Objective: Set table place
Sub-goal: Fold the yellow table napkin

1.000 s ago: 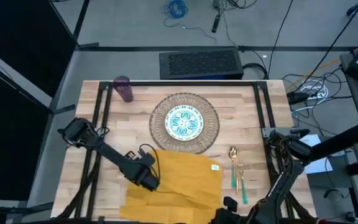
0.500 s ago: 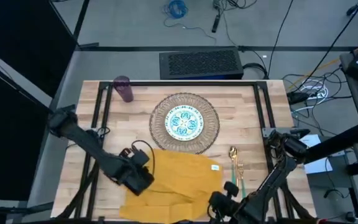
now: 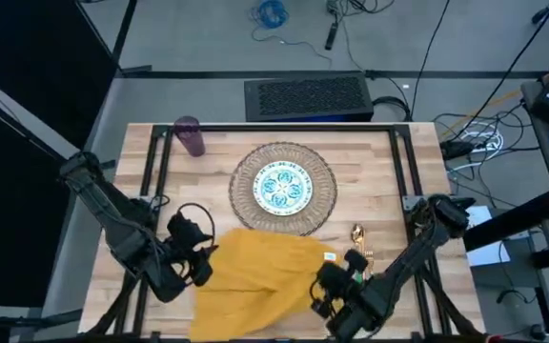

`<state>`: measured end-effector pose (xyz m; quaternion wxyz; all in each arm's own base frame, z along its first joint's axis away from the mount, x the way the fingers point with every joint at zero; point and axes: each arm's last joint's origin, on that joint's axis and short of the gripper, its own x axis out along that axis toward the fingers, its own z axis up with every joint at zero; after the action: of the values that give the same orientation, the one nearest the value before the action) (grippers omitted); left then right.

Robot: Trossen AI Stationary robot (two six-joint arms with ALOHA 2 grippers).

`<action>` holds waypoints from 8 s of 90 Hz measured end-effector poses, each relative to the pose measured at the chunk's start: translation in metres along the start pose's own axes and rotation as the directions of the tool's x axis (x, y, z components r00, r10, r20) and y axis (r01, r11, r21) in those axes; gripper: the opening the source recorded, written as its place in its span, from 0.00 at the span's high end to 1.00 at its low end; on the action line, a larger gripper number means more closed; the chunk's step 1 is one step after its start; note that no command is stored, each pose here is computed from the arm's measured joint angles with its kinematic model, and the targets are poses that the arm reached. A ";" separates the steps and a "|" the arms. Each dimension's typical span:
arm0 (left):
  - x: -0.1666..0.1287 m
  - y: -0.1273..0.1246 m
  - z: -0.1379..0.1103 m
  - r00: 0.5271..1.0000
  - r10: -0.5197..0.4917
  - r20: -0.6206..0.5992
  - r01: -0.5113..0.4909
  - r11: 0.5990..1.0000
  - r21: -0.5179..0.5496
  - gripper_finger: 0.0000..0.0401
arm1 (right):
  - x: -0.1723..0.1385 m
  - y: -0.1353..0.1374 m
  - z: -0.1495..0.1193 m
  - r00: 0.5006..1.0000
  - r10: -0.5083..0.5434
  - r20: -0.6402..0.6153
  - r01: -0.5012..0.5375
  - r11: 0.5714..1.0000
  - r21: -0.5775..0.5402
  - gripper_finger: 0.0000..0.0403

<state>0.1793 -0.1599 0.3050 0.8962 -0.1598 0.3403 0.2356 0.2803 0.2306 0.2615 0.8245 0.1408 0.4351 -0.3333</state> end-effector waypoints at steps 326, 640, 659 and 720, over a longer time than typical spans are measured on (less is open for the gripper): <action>0.063 -0.135 -0.194 0.868 -0.434 -0.240 0.184 0.732 -0.656 1.00 | -0.035 0.023 -0.021 0.937 0.337 -0.089 -0.342 0.938 -0.049 1.00; 0.051 -0.045 -0.118 0.871 0.485 0.085 -0.492 0.863 0.113 1.00 | 0.041 -0.035 -0.011 0.944 -0.106 -0.312 0.152 0.980 0.129 1.00; 0.054 -0.043 -0.120 0.880 0.457 0.132 -0.472 0.874 0.114 1.00 | 0.042 -0.036 -0.011 0.946 -0.110 -0.305 0.146 0.984 0.100 0.91; 0.060 -0.050 -0.123 0.908 0.407 0.099 -0.418 0.896 0.147 1.00 | 0.017 0.013 -0.033 0.898 0.357 -0.258 -0.306 0.927 0.218 0.56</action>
<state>0.1796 -0.2374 0.1819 0.8466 -0.0017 0.3551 0.3964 0.2748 0.2505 0.2279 0.7802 0.3316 0.4915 -0.1993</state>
